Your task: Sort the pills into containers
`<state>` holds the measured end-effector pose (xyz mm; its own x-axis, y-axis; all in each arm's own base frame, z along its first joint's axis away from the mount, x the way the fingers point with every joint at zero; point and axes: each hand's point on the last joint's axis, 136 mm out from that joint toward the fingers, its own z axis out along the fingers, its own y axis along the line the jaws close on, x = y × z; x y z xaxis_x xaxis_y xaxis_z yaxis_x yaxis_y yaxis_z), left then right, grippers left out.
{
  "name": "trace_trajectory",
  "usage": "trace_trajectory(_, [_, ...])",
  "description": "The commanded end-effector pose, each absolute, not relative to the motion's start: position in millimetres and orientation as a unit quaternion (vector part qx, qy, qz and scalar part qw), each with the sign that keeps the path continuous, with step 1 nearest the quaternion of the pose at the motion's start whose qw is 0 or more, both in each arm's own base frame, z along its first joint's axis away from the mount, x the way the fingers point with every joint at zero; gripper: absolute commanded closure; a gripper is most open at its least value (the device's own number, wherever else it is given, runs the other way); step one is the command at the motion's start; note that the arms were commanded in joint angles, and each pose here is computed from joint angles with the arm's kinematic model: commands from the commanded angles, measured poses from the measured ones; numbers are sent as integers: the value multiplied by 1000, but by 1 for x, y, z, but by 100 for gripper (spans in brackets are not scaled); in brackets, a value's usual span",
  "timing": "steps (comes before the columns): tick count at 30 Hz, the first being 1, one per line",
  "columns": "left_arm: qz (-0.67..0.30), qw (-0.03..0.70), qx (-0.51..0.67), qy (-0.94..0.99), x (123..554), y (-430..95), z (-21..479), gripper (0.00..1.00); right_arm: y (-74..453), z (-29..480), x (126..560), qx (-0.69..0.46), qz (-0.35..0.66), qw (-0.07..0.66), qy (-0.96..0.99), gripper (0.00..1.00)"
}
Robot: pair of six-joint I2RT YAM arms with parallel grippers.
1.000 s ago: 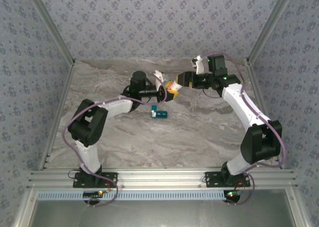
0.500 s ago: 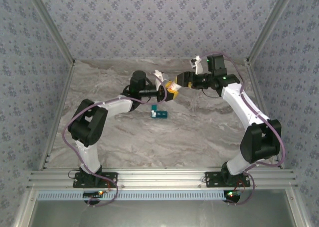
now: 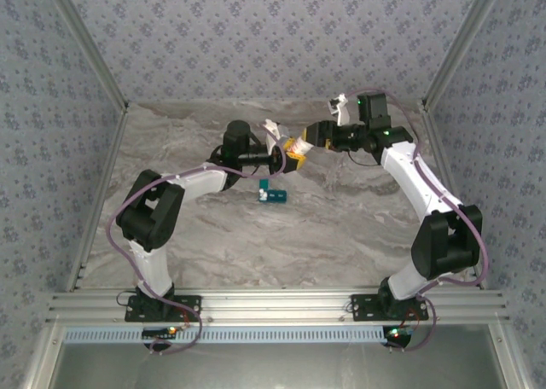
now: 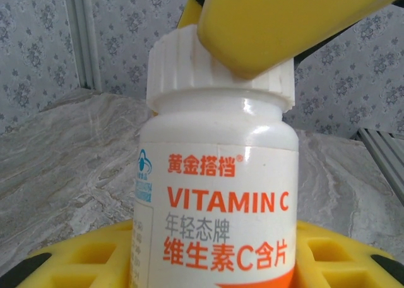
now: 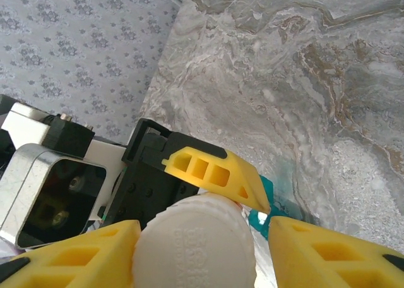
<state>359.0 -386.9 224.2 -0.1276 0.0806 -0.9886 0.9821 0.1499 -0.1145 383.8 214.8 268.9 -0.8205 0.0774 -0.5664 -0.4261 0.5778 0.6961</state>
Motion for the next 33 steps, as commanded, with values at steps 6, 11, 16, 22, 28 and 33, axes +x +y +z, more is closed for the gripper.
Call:
trace_trajectory(6, [-472, 490, 453, 576, 363, -390, 235, 100, 226, 272, 381, -103, 455, 281, 839, 54])
trace_trajectory(11, [-446, 518, 445, 579, 370, -390, 239, 100, 240, 250, 382, -64, 445, 261, 854, 56])
trace_trajectory(16, [-397, 557, 438, 583, 376, -388, 242, 100, 245, 227, 391, 1, 431, 240, 870, 58])
trace_trajectory(22, [-364, 562, 454, 587, 372, -394, 235, 100, 247, 224, 400, 41, 447, 221, 866, 57])
trace_trajectory(28, [-375, 550, 444, 600, 376, -394, 221, 100, 240, 242, 403, 32, 447, 233, 863, 41])
trace_trajectory(33, [-389, 547, 427, 606, 384, -390, 220, 100, 215, 265, 397, 12, 446, 269, 854, 28])
